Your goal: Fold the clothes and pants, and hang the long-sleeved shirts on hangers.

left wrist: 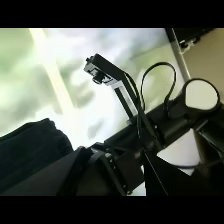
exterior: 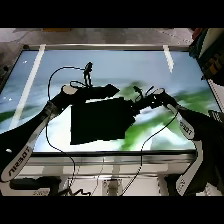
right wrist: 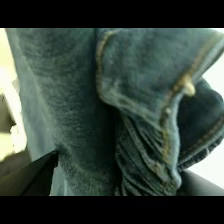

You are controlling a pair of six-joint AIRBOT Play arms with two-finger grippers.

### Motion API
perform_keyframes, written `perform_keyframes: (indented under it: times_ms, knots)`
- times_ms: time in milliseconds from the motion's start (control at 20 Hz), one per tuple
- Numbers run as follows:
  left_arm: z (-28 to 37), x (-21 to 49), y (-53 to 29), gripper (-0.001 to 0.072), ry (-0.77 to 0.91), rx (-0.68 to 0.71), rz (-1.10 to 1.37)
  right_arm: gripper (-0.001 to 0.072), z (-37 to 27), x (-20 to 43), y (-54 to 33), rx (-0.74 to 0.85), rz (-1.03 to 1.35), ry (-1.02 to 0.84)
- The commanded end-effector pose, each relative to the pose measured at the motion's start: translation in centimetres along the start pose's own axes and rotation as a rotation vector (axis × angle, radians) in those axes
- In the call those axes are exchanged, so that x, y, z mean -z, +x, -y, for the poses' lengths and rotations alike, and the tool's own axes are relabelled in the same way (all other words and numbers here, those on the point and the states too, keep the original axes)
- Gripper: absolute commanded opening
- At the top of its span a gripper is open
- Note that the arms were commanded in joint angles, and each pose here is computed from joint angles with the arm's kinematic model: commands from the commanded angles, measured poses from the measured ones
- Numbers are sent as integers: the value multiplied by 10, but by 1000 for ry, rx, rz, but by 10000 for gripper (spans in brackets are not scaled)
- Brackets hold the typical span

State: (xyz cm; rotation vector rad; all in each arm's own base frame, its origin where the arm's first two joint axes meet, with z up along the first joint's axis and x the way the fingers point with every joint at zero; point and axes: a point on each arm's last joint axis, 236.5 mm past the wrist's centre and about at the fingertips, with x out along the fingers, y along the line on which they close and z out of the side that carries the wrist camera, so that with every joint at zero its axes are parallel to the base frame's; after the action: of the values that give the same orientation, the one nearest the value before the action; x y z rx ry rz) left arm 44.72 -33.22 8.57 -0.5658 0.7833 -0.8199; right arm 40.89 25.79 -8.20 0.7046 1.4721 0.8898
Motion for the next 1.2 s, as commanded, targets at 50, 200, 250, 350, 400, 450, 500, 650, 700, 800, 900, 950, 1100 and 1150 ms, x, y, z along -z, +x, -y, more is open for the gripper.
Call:
perform_keyframes:
  times_ms: [50, 200, 250, 350, 400, 450, 500, 650, 700, 800, 900, 950, 1100, 1150]
  knots:
    - [-23, -29, -24, 414, 30, -45, 65, 225, -15, -26, 35, 37, 118, -37]
    - [-34, -58, -57, 404, 33, -66, 128, 39, -32, -20, 48, 1, 105, -41]
    - [-37, -65, -70, 372, 53, -81, 140, 39, -37, -23, 46, -12, 116, -41]
    - [-45, -73, -99, 135, 148, -146, 132, 39, -49, -33, 30, -38, 159, -43]
    - [-49, -74, -116, 59, 215, -190, 115, 39, -55, -39, 13, -44, 190, -52]
    - [-51, -74, -134, 27, 283, -239, 95, 39, -63, -46, -8, -52, 224, -68]
    - [-53, -75, -154, 27, 361, -299, 76, 39, -72, -52, -33, -61, 259, -85]
    - [-43, -84, -209, 27, 552, -452, 77, 38, -104, -59, -133, -85, 402, -123]
    - [-33, -89, -225, 27, 603, -486, 96, 39, -114, -59, -169, -89, 462, -115]
    - [-7, -95, -248, 28, 659, -503, 150, 39, -132, -50, -251, -86, 615, -91]
    - [17, -99, -265, 27, 697, -502, 202, 39, -147, -33, -332, -66, 791, -66]
    - [27, -100, -272, 28, 712, -502, 222, 39, -151, -20, -368, -47, 877, -59]
    - [46, -100, -287, 27, 743, -501, 263, 39, -148, 31, -468, 52, 1140, 27]
    - [49, -100, -289, 28, 747, -500, 269, 38, -140, 53, -494, 99, 1215, 83]
